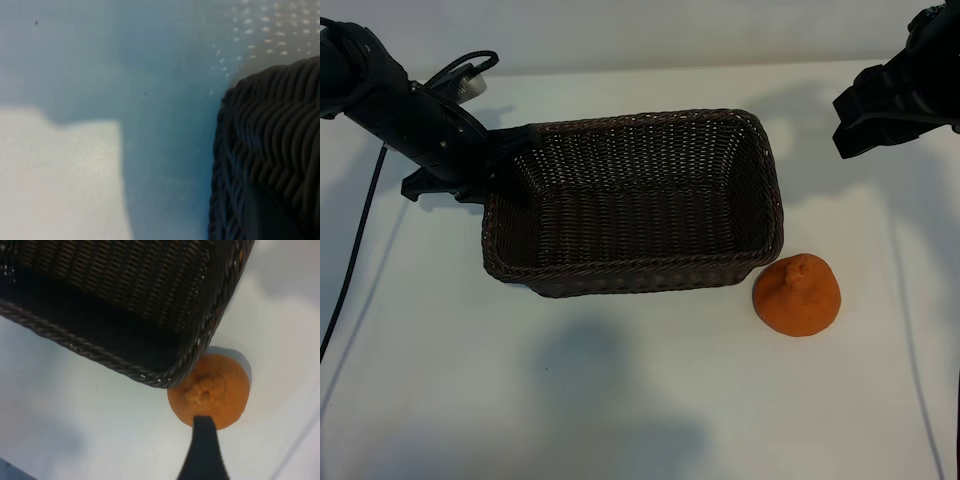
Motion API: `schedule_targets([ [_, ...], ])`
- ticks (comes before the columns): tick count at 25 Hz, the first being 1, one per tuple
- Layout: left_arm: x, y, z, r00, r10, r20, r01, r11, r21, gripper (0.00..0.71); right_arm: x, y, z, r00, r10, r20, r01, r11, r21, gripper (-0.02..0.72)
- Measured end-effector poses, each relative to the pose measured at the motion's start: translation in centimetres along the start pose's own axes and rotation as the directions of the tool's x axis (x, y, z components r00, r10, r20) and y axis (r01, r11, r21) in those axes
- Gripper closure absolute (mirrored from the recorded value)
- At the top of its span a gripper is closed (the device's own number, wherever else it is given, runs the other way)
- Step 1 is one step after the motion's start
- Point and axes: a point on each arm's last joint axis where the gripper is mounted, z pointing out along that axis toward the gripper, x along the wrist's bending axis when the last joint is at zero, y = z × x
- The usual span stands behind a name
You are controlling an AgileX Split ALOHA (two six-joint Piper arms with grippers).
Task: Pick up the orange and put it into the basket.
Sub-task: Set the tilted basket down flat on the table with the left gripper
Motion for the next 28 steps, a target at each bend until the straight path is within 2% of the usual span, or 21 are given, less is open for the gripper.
schedule_targets([
  [2,0.00,0.00,0.03,1.000,-0.003,0.001,0.003,1.000,0.001,0.531,0.00,0.00,0.00,1.000,0.000,0.000,0.000,1.000,0.000,0.179],
  [9,-0.22,0.03,0.02,1.000,-0.020,0.024,0.020,1.000,-0.001,0.308,0.00,0.00,0.00,1.000,0.000,0.000,0.000,1.000,0.000,0.179],
  [12,-0.23,0.08,0.02,0.999,-0.021,0.025,0.021,1.000,-0.007,0.252,0.00,0.00,0.00,1.000,0.000,0.000,0.000,1.000,0.000,0.179],
  [28,-0.17,0.50,0.01,0.999,-0.027,0.020,0.028,0.998,-0.053,0.231,0.00,0.00,0.00,1.000,0.000,0.000,0.000,1.000,0.000,0.179],
])
